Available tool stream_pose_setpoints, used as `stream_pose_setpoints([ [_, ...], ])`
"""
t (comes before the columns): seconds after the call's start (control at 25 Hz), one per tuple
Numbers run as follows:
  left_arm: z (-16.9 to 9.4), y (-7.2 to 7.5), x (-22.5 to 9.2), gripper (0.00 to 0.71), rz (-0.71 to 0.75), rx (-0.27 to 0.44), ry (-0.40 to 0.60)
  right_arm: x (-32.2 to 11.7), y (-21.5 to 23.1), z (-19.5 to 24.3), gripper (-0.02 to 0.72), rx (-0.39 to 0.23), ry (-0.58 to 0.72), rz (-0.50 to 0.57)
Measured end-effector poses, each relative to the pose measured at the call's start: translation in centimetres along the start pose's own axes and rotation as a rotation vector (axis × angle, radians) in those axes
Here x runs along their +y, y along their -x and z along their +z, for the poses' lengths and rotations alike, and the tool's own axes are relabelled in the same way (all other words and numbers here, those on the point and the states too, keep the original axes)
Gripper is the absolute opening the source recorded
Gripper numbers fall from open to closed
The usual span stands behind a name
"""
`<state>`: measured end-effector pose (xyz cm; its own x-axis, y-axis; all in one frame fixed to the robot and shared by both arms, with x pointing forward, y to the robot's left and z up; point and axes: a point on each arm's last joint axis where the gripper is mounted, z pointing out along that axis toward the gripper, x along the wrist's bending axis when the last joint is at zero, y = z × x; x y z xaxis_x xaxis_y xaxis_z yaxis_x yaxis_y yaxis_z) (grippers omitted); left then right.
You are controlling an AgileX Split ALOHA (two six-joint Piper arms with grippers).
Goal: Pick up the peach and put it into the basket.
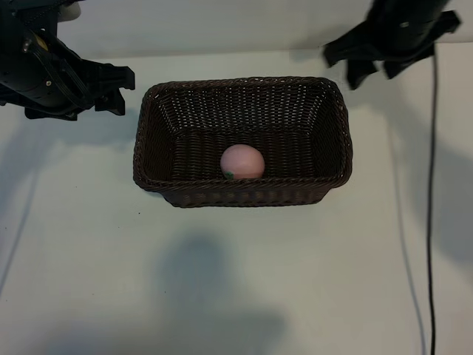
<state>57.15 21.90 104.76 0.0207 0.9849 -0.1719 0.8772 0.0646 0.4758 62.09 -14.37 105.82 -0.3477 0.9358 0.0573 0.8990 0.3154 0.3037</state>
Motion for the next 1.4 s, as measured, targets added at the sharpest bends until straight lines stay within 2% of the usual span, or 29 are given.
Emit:
stream_pose_setpoints([
  [0.16, 0.0, 0.0, 0.0, 0.590, 0.000, 0.000, 0.000, -0.2, 1.8, -0.1, 0.510, -0.009, -0.028, 0.030],
  [0.36, 0.0, 0.0, 0.0, 0.590, 0.000, 0.000, 0.000, -0.3, 1.6, -0.1, 0.506, 0.010, -0.039, 0.016],
  [1.4, 0.0, 0.0, 0.0, 0.590, 0.000, 0.000, 0.000, -0.3, 1.6, -0.1, 0.506, 0.009, -0.034, 0.013],
])
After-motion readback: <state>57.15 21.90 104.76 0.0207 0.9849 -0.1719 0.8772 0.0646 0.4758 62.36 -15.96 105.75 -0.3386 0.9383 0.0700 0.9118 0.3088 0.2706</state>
